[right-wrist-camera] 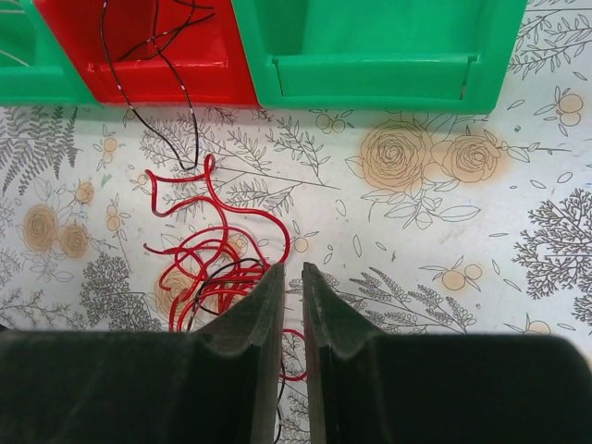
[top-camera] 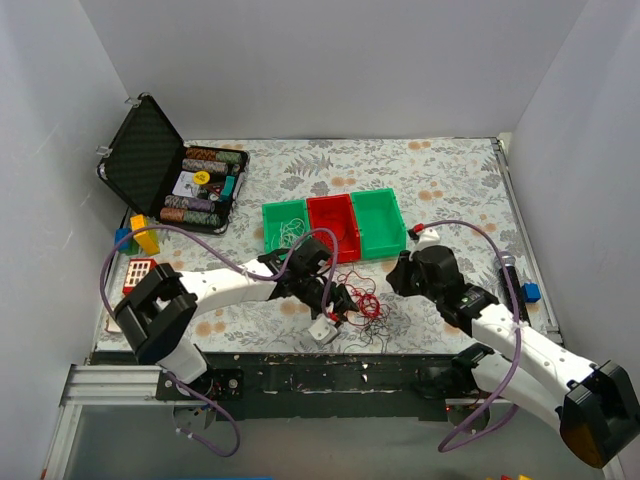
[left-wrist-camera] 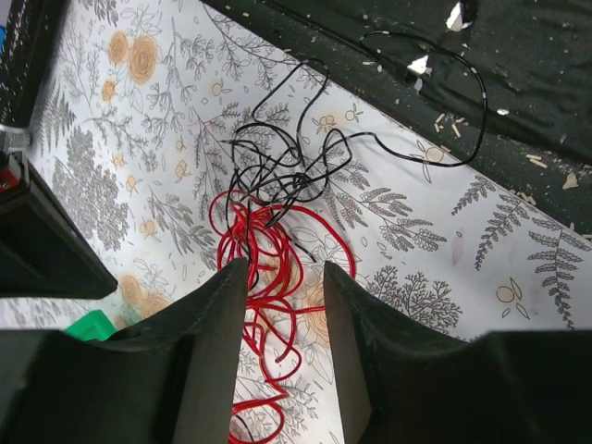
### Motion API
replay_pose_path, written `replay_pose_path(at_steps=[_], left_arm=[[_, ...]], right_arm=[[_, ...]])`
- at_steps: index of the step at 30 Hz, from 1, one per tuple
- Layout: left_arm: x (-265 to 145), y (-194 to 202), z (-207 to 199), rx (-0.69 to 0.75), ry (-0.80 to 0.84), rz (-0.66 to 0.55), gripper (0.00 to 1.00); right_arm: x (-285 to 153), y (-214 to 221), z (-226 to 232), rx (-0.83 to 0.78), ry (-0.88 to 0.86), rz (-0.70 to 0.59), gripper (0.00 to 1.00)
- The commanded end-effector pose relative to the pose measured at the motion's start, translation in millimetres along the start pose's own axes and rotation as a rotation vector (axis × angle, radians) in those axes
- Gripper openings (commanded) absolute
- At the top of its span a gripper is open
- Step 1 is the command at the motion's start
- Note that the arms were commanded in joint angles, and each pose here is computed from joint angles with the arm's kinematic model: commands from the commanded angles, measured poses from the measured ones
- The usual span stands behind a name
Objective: Untangle the cables
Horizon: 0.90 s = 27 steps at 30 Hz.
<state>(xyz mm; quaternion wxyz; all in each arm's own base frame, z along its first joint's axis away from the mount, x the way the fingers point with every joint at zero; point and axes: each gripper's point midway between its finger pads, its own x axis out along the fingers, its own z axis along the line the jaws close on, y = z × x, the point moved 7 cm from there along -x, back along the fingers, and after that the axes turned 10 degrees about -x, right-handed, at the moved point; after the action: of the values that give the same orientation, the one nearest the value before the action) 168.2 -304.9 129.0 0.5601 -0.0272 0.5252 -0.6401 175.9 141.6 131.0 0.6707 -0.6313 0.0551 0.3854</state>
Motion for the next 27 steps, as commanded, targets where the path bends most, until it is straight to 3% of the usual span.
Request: replay_pose_path(at_steps=[1,10,27], left_arm=[[8.7,-1.9,2.1,0.24,-0.017,-0.071,0.36],[30.1,7.3,0.6,0.46,0.025,-0.15,0.34],[47.8,4.2,3.9,0.702,0.03,-0.232,0.33]], right_arm=[[2.3,-14.5,4.8,0.032,-0.06,-0.048,0.22],[12.9,-13.1,0.9,0.069,-0.124,-0.026,0.18],[23.6,-9.9,3.4,0.074,-0.182,-0.003,0.12]])
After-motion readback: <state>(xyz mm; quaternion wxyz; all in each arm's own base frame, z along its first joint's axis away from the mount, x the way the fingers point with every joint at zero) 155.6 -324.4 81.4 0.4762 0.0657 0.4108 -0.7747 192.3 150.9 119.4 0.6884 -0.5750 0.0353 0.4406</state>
